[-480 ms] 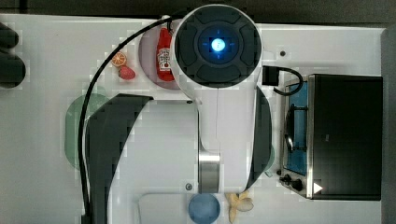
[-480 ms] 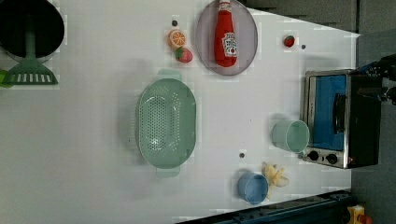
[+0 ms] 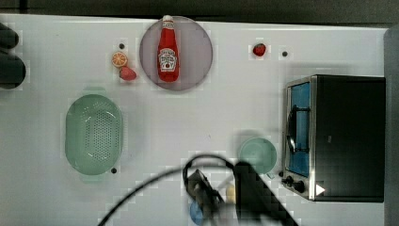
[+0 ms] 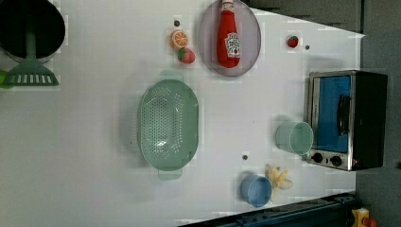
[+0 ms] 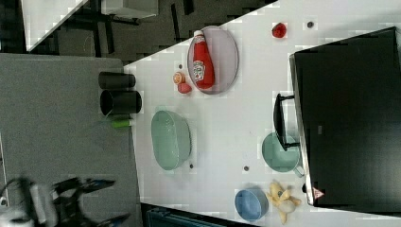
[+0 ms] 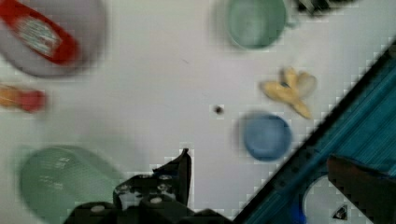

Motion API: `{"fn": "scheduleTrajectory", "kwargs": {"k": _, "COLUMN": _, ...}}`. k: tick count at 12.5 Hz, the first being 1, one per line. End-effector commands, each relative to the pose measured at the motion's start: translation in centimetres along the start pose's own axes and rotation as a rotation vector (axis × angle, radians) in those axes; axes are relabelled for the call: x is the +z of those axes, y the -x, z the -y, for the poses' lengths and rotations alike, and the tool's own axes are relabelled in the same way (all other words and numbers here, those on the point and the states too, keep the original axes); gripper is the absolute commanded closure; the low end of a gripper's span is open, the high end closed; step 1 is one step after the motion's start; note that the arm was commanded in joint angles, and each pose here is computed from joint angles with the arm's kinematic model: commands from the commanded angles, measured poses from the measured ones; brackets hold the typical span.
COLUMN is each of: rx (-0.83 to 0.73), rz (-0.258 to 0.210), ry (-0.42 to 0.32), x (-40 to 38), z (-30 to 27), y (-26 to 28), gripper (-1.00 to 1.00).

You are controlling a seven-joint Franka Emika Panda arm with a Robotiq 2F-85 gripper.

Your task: Drag strainer left to right.

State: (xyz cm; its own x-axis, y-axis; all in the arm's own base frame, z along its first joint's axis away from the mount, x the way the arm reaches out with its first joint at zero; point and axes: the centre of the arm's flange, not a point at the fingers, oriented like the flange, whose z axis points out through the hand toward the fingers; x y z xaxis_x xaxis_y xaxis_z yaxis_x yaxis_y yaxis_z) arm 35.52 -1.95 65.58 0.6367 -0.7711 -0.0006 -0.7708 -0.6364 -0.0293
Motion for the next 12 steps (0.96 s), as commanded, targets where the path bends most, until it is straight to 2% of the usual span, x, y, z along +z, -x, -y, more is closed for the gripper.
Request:
{"fn": "scheduleTrajectory", "kwargs": {"k": 1, "rx": -0.085, "rz": -0.004, "ry": 0.035, "x": 1.7, "z": 4.5, "y": 1.7, "gripper": -1.00}}
{"fn": "scheduleTrajectory", "kwargs": {"k": 4, "rx": -0.161, "rz": -0.050, "ry": 0.069, "x": 5.8, "z": 10.9, "y": 6.2, "gripper": -1.00}}
{"fn": "scheduleTrajectory", "kwargs": {"k": 8, "rx": -0.115, "rz": -0.086, "ry": 0.089, "x": 14.8, "z": 19.0, "y": 13.3, "gripper": -1.00}}
{"fn": "scheduleTrajectory", "kwargs": {"k": 10, "rx": -0.035, "rz": -0.070, "ry": 0.068, "x": 19.8, "z": 22.3, "y": 16.3, "gripper": -1.00}}
{"fn": "scheduleTrajectory", "kwargs": {"k": 12, "rx": 0.083, "rz": -0.026, "ry": 0.049, "x": 24.7, "z": 24.8, "y": 18.4, "gripper": -1.00}}
